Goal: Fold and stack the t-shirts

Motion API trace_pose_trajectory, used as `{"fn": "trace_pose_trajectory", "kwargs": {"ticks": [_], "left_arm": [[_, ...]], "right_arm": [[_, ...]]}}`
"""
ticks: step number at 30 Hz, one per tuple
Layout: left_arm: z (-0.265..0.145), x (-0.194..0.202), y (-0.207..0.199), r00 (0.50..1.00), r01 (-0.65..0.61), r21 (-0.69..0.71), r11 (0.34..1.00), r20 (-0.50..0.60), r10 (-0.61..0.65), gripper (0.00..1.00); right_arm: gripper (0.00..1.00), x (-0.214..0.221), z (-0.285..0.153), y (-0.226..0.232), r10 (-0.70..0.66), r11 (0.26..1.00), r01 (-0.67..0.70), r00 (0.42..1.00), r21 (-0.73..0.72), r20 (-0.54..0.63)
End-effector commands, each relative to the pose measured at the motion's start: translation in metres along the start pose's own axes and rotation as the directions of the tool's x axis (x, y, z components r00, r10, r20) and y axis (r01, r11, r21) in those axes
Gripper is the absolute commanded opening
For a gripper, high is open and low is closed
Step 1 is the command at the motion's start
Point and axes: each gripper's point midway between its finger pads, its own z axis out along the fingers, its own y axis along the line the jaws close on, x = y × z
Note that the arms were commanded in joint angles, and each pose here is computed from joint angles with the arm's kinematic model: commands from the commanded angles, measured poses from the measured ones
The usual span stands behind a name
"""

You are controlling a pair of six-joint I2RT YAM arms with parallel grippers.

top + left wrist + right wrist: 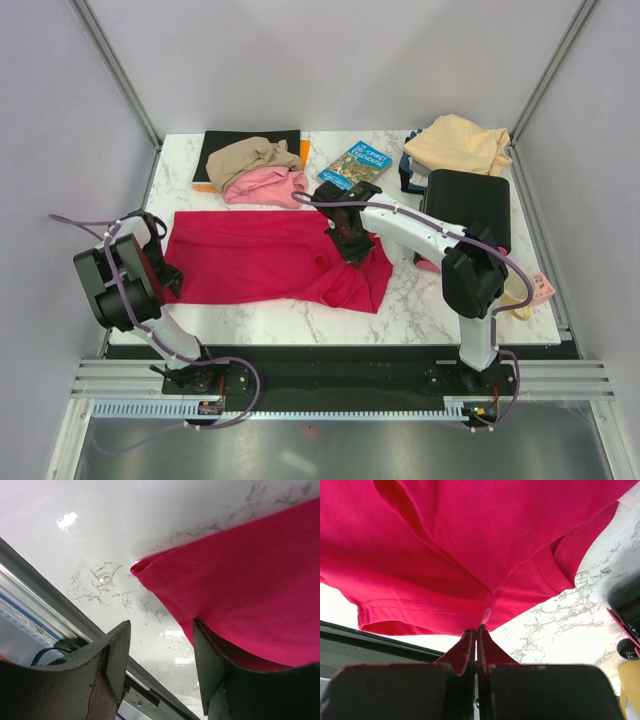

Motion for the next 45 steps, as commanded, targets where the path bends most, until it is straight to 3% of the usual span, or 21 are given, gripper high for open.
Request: {"fn": "trace_pose_trajectory", "kwargs": {"ticks": [1,19,31,41,45], "left_arm": [[-0.007,-0.026,0.0,0.993,0.081,-0.008,0.997,0.085,-0.08,0.59],[-0.002,-0.04,0.004,0.986,0.119,-0.051,0.992,0.123,-0.112,0.59],[0.021,-0.037,-0.006,0.992,0.112,-0.073,0.991,0.073,-0.107,0.5],[0.032,-0.023,-0.011,0.996,0.08,-0.023,0.997,0.049,-0.079,0.53],[0.029,-0.023,-0.019,0.995,0.083,0.035,0.996,0.056,-0.084,0.33]], "right_arm": [[0.0,-0.013,-0.003,-0.006,0.03,0.999,-0.03,0.999,-0.02,0.028],[0.0,-0.012,-0.002,-0.018,0.073,0.996,-0.072,0.997,-0.052,0.006],[0.0,-0.014,-0.002,-0.016,0.086,0.994,-0.086,0.996,-0.074,-0.001],[0.0,-0.02,-0.009,-0.023,0.125,0.988,-0.123,0.992,-0.088,0.016],[0.0,-0.025,-0.018,-0.02,0.141,0.982,-0.136,0.99,-0.131,0.031]]}}
